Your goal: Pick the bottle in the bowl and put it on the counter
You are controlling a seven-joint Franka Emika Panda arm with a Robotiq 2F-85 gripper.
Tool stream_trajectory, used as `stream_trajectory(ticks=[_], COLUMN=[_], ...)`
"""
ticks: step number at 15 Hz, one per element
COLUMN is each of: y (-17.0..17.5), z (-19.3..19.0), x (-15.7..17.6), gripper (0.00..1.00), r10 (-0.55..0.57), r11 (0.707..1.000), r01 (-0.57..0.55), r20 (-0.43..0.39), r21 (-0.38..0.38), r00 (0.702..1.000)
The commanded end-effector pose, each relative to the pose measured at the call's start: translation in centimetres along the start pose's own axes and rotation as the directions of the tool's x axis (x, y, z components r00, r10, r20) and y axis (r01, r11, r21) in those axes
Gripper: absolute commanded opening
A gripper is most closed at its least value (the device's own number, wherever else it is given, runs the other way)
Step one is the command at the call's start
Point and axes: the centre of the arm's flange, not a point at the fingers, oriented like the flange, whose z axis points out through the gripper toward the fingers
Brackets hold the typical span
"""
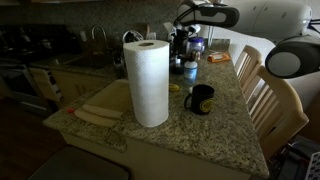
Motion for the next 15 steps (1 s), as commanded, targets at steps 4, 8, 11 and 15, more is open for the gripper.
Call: stream_trajectory(ticks=[4, 8, 11, 15], y=[0.3, 1.3, 1.3, 1.3], z=[3.9, 4.2, 4.3, 4.3], x=[0.3, 0.5, 0.5, 0.5], gripper=[1.0, 1.0, 1.0, 1.0], r10=[0.051, 0.036, 0.038, 0.038], r11=[0.991, 0.995, 0.994, 0.994], r01=[-0.055, -0.04, -0.042, -0.042], r20=[-0.038, -0.039, -0.04, -0.04], r21=[-0.12, -0.096, -0.097, -0.097], r00=[0.998, 0.999, 0.998, 0.998])
